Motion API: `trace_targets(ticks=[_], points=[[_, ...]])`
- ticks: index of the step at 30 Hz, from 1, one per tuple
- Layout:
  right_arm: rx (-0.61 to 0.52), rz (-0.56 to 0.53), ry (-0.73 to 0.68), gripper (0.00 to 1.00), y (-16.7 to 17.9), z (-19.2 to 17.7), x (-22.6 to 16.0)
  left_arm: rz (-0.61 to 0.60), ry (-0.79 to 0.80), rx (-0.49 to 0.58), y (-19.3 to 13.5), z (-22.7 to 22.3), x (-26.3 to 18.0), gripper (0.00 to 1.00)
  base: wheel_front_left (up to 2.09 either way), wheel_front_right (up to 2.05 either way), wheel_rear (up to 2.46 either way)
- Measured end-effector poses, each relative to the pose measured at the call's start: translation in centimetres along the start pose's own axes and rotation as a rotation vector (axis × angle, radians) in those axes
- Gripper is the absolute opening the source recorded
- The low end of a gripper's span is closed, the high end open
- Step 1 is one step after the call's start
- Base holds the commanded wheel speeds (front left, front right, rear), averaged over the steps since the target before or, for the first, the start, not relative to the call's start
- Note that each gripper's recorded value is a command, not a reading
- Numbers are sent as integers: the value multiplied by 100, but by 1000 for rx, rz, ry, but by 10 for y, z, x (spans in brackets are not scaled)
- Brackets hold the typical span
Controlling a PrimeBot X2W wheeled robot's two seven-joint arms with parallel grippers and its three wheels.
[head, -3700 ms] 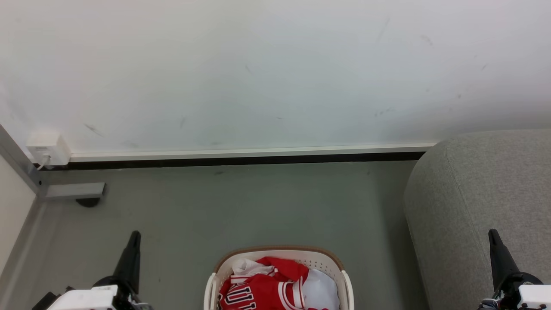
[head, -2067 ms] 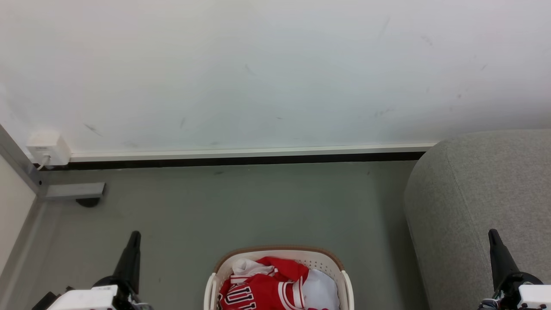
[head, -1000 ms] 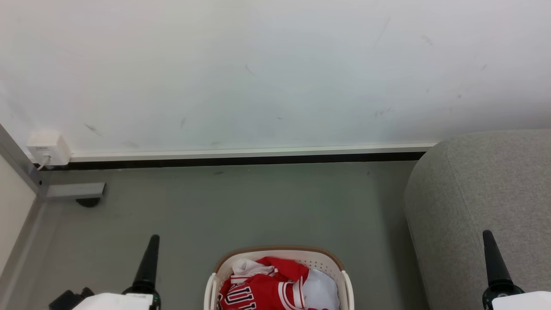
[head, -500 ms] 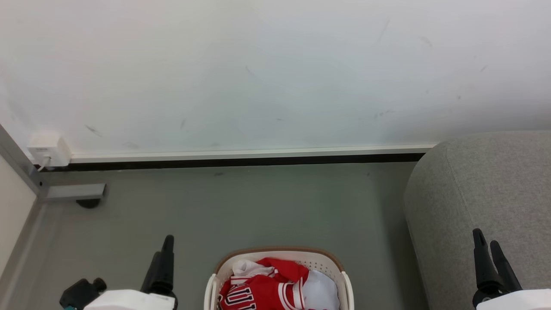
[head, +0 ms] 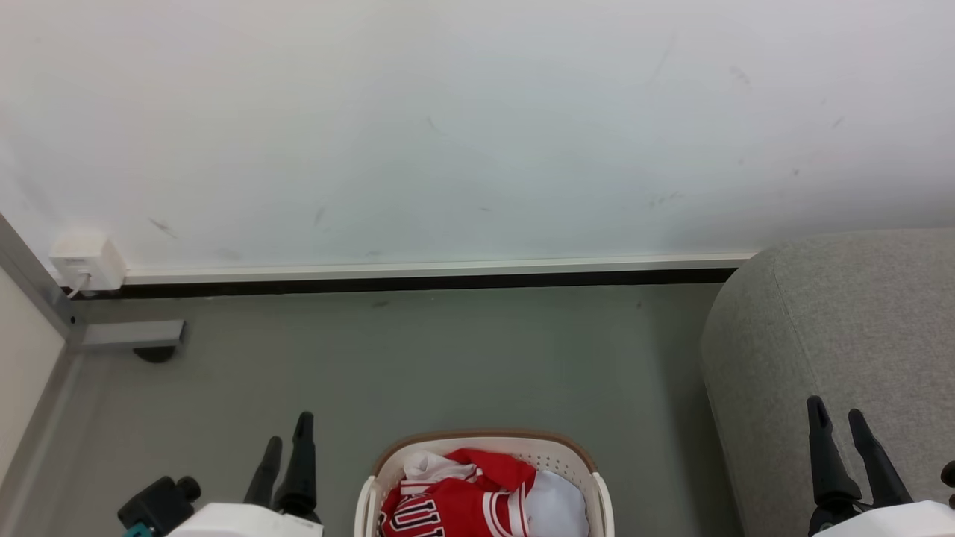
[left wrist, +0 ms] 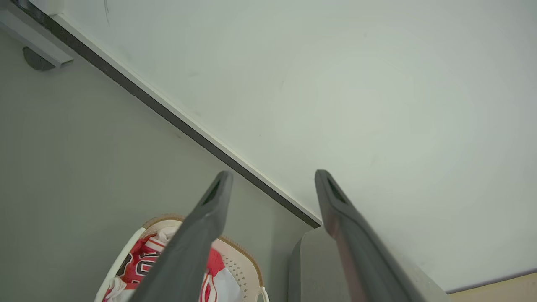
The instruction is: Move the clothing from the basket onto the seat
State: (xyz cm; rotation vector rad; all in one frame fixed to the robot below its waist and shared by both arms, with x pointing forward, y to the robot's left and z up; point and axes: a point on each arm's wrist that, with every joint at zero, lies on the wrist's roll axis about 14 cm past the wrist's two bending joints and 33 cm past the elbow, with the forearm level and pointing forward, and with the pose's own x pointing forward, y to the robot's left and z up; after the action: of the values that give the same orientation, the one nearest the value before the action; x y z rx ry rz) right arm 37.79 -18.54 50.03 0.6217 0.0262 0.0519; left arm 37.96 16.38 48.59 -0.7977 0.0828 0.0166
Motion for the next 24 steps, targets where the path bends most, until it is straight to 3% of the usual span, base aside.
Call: trace_targets(ticks=[24], points=[[-281, 47, -17, 100, 5, 2, -5, -57, -32, 290, -15, -2, -2, 100, 0, 0, 0]])
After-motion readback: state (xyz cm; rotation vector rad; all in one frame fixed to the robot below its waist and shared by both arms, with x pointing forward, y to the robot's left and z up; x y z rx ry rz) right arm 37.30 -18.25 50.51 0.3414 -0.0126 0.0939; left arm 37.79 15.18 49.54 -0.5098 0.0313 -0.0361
